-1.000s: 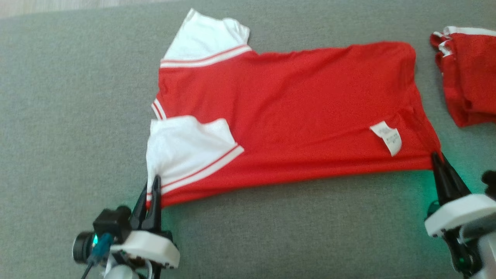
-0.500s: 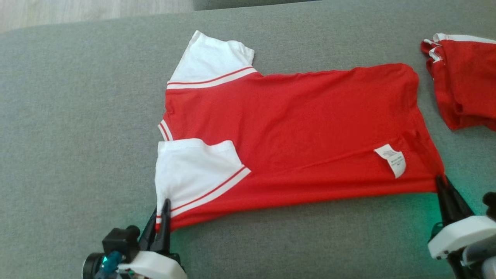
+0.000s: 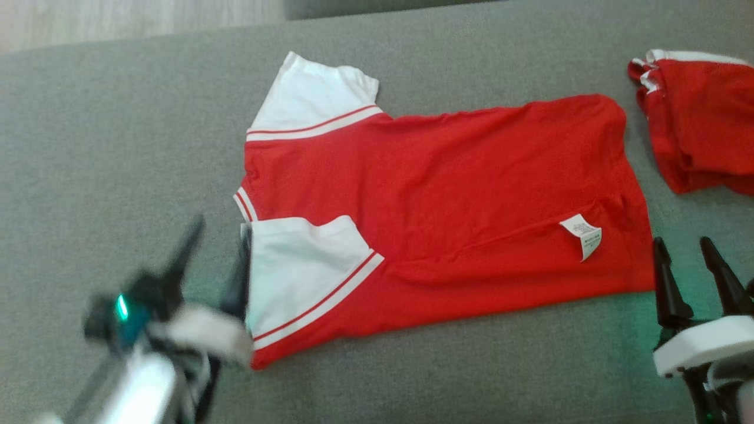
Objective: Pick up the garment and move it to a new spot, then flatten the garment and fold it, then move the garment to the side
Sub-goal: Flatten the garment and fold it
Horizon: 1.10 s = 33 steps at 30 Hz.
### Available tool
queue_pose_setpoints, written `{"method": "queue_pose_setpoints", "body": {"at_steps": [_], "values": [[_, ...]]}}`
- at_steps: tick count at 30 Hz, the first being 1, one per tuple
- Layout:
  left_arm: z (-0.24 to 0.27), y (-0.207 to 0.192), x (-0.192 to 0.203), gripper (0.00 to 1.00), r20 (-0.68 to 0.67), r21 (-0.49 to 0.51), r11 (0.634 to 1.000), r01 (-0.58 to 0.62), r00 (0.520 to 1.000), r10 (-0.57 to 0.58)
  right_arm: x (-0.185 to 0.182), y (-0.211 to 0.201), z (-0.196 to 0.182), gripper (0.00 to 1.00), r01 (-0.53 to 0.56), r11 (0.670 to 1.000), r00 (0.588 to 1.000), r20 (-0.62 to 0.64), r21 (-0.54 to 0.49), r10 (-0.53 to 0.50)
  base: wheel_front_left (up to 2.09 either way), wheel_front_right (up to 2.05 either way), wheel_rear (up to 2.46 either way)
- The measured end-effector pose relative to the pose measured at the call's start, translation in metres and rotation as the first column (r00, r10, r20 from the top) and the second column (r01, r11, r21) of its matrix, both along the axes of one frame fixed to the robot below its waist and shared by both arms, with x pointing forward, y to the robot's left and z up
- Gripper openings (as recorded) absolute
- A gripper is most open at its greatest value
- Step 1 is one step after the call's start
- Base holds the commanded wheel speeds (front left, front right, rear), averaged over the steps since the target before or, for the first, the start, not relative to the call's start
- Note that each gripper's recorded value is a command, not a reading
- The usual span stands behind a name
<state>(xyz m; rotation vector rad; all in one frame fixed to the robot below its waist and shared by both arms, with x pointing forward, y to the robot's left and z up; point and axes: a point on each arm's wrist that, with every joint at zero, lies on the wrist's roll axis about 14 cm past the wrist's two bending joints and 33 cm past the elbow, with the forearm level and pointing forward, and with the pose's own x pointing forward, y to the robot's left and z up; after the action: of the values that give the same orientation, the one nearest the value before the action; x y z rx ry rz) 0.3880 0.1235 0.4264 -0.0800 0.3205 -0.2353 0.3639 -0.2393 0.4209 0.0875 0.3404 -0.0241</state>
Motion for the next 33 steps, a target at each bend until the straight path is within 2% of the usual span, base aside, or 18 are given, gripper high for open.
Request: {"method": "queue_pose_setpoints", "body": {"at_steps": [6, 8, 11, 14, 17, 23, 28, 33], "values": [[0.055, -0.008, 0.077, 1.0, 0.13, 0.074, 0.991, 0.107, 0.985, -0.116, 0.013, 0.011, -0.002, 1.0, -0.034, 0.999, 0.999, 0.003, 0.0, 0.034, 0.0, 0.0, 0.0], [0.064, -0.019, 0.1, 1.0, 0.136, 0.111, 0.976, 0.187, 0.97, -0.201, 0.022, 0.014, -0.002, 1.0, -0.044, 0.999, 0.999, 0.009, 0.001, 0.044, 0.0, 0.0, 0.0], [0.064, -0.035, 0.131, 1.0, 0.091, 0.136, 0.954, 0.268, 0.955, -0.282, 0.035, 0.018, -0.004, 1.0, -0.058, 0.998, 0.998, 0.014, 0.001, 0.058, 0.0, 0.0, 0.0], [0.053, -0.042, 0.159, 1.0, 0.011, 0.145, 0.942, 0.303, 0.951, -0.308, 0.045, 0.021, -0.009, 1.0, -0.068, 0.998, 0.998, 0.009, -0.003, 0.068, 0.0, 0.0, 0.0], [0.018, -0.044, 0.193, 1.0, -0.168, 0.169, 0.922, 0.349, 0.932, -0.322, 0.049, 0.018, -0.025, 1.0, -0.065, 0.998, 0.997, -0.033, -0.008, 0.064, 0.0, 0.0, 0.0], [-0.026, -0.056, 0.205, 1.0, -0.325, 0.163, 0.891, 0.425, 0.875, -0.358, 0.042, 0.005, -0.039, 1.0, -0.032, 0.999, 0.997, -0.073, -0.025, 0.03, 0.0, 0.0, 0.0], [-0.047, -0.045, 0.225, 1.0, -0.373, 0.199, 0.888, 0.414, 0.87, -0.321, 0.033, -0.005, -0.047, 1.0, 0.0, 0.999, 0.995, -0.099, -0.039, -0.004, 0.0, 0.0, 0.0], [-0.07, -0.048, 0.232, 1.0, -0.425, 0.185, 0.891, 0.415, 0.851, -0.309, 0.027, -0.014, -0.055, 1.0, 0.029, 0.998, 0.992, -0.119, -0.048, -0.035, 0.0, 0.0, 0.0]]}}
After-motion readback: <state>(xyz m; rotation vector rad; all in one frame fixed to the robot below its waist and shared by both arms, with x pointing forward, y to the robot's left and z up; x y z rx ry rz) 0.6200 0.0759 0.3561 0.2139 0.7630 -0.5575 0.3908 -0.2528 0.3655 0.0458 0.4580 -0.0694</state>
